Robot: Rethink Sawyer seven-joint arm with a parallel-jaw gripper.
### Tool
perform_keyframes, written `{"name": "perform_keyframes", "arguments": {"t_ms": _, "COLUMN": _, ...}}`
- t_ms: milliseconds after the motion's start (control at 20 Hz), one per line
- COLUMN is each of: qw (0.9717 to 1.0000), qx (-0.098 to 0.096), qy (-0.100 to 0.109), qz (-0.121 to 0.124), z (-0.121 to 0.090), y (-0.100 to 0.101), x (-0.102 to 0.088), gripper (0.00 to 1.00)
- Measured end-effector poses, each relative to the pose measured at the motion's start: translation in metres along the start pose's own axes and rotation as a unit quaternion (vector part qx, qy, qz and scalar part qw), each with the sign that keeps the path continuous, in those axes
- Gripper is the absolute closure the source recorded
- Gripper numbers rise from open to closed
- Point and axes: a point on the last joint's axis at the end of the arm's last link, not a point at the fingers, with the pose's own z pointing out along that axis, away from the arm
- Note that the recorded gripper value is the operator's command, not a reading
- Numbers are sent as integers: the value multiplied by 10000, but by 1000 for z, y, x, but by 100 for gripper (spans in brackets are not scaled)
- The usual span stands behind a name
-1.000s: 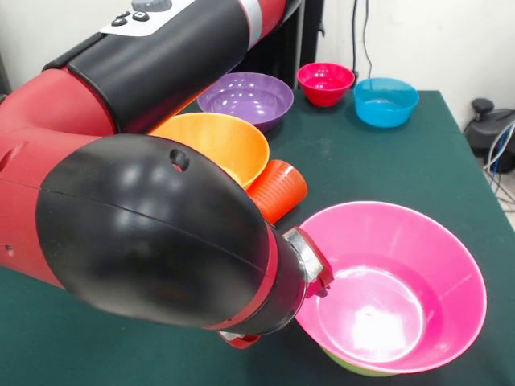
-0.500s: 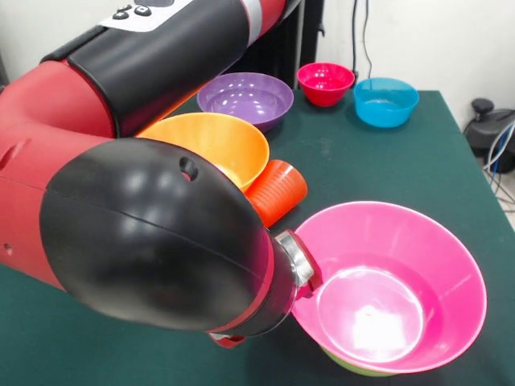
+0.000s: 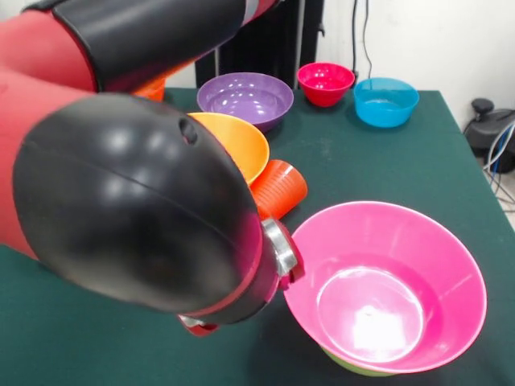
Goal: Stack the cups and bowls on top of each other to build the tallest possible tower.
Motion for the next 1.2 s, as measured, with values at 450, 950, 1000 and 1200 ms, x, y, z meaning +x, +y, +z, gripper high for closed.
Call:
{"name": "perform_keyframes", "arguments": {"t_ms": 450, "qw": 9949, "qx": -926, "qy": 366, "qz": -148, "z": -42, "y": 39, "x": 18, "gripper": 0}}
{"name": "perform_keyframes", "arguments": {"t_ms": 950, "qw": 9919, "qx": -1060, "qy": 696, "qz": -39, "z": -85, "y": 65, "x": 32, "gripper": 0}}
{"name": "perform_keyframes", "arguments": {"t_ms": 1000, "qw": 9927, "qx": -978, "qy": 710, "qz": 6, "z": -87, "y": 64, "x": 32, "gripper": 0}}
{"name": "perform_keyframes", "arguments": {"t_ms": 1200, "qw": 9974, "qx": -74, "qy": 687, "qz": 192, "z": -95, "y": 55, "x": 29, "gripper": 0}}
